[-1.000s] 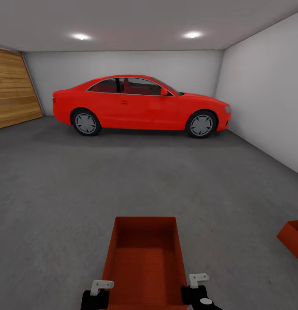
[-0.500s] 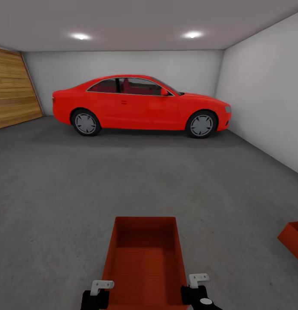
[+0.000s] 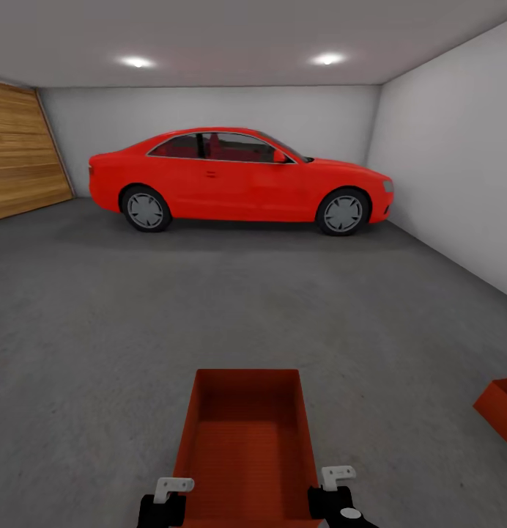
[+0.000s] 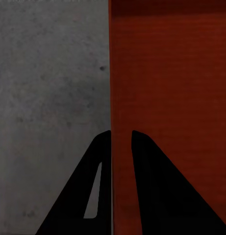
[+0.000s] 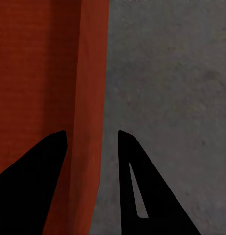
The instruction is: Move the two storage containers from the living room to the garage. In the garage, place one container on the floor and stack the other container on top of it (either order is fine).
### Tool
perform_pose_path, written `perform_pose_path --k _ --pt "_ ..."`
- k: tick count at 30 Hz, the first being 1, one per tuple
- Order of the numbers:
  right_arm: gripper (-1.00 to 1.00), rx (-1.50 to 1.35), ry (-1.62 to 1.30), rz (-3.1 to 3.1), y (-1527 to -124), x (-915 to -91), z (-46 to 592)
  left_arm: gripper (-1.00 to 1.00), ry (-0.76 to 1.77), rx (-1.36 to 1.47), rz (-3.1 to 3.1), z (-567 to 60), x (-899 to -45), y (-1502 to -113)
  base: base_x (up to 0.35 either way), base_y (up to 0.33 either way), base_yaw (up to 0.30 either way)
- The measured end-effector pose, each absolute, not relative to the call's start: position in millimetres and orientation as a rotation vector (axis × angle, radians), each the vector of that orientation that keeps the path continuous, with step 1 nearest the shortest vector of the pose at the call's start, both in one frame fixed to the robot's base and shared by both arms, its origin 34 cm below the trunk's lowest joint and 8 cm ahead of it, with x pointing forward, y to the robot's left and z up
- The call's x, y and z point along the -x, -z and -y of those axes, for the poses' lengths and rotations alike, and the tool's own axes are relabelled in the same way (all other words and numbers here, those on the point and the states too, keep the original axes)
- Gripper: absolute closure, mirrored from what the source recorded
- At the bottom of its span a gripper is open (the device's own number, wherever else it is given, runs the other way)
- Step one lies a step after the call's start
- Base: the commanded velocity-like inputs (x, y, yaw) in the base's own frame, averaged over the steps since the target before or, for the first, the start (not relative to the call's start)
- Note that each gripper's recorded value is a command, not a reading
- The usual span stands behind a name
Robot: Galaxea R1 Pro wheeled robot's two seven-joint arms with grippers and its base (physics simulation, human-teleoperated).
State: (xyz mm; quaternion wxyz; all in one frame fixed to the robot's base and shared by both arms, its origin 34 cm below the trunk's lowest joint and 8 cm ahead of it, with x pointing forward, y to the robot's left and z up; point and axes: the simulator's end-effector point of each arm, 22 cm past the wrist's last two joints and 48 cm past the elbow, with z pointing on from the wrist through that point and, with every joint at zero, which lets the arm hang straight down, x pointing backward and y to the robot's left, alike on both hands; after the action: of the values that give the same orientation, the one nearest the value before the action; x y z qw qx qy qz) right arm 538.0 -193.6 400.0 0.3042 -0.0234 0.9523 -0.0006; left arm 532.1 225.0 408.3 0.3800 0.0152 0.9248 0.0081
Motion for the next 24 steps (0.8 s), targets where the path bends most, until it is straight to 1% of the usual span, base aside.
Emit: perform_pose_path --k 5,15,19,24 --pt "1.0 0.062 0.002 -2.523 -400.1 -538.0 193.6 1.0 -0.021 -0.039 -2.361 -225.0 -532.1 -408.4 0.165 0.0 0.0" --pt "1.0 0.062 0.002 -2.523 -400.0 -538.0 193.6 1.0 -0.021 -0.039 -2.361 -225.0 -532.1 -408.4 0.049 0.0 0.0" --pt "1.0 0.062 0.002 -2.522 -400.3 -538.0 193.6 1.0 -0.021 -0.039 -2.361 -225.0 -532.1 -408.6 0.25 0.0 0.0" --pt "1.0 0.061 0.001 -2.522 -400.4 -537.9 193.6 1.0 -0.021 -0.039 -2.361 -225.0 -532.1 -408.7 0.325 0.0 0.0"
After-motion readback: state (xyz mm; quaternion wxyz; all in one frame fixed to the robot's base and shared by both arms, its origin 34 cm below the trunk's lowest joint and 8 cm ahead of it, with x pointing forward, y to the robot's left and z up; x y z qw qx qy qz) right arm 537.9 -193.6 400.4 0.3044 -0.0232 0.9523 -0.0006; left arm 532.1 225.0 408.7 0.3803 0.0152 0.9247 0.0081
